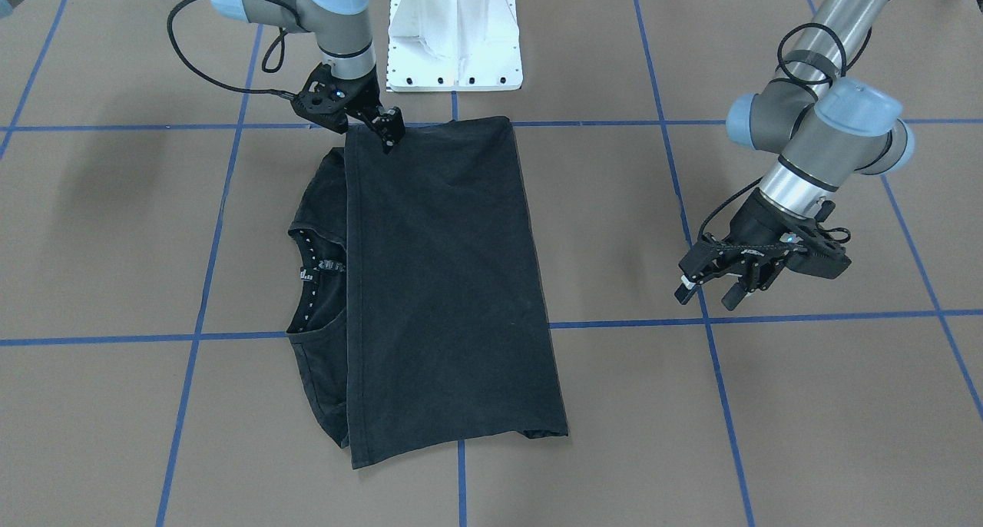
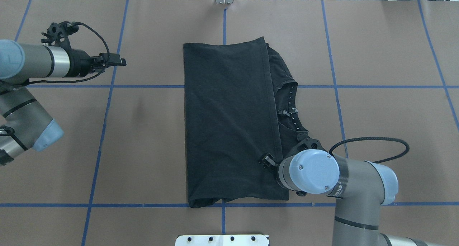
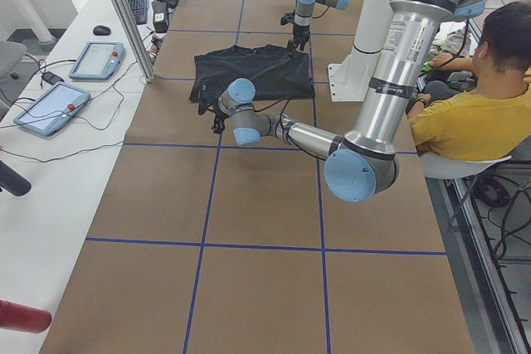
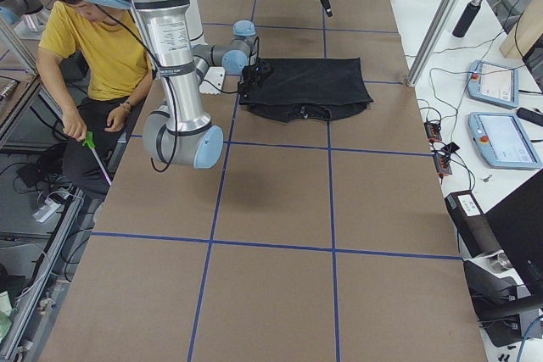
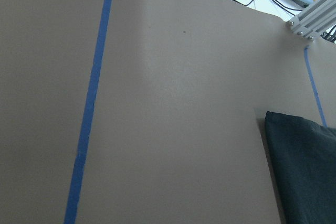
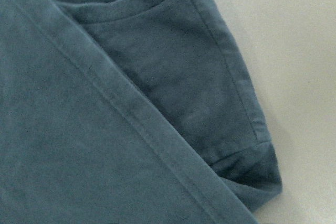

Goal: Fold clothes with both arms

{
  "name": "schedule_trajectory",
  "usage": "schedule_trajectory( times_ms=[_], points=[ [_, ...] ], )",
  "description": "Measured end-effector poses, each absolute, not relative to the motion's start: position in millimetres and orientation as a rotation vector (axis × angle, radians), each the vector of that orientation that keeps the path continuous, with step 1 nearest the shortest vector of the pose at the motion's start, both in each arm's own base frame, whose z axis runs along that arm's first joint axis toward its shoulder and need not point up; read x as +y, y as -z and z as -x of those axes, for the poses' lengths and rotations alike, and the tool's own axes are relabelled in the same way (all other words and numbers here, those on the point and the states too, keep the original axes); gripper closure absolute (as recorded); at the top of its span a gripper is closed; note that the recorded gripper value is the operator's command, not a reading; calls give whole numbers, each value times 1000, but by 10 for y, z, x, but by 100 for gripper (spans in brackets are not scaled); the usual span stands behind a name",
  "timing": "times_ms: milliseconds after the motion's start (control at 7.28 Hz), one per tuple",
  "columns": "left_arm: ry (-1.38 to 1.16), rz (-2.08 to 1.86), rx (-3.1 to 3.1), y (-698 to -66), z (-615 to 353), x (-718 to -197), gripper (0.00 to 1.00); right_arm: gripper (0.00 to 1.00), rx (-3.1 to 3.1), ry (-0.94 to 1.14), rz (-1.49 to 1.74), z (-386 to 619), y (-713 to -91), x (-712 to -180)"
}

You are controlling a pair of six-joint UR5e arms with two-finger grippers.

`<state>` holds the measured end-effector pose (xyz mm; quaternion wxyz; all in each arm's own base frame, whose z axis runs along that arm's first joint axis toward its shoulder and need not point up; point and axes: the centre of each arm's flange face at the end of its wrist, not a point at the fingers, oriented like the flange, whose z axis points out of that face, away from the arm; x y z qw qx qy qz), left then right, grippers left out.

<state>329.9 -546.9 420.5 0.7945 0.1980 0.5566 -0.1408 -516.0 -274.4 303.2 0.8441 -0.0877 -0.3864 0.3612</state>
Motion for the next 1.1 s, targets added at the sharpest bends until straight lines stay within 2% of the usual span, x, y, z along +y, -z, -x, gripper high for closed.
schedule_trajectory(
  times_ms=[275, 1099],
  points=[
    [303, -426, 1197, -4199, -3300, -5471, 0, 13, -824, -856, 187, 5117, -3148, -2722],
    [305, -427, 1200, -4179, -3305, -5478, 0, 20, -788, -867, 210, 5187, -3323, -2487]
  ],
)
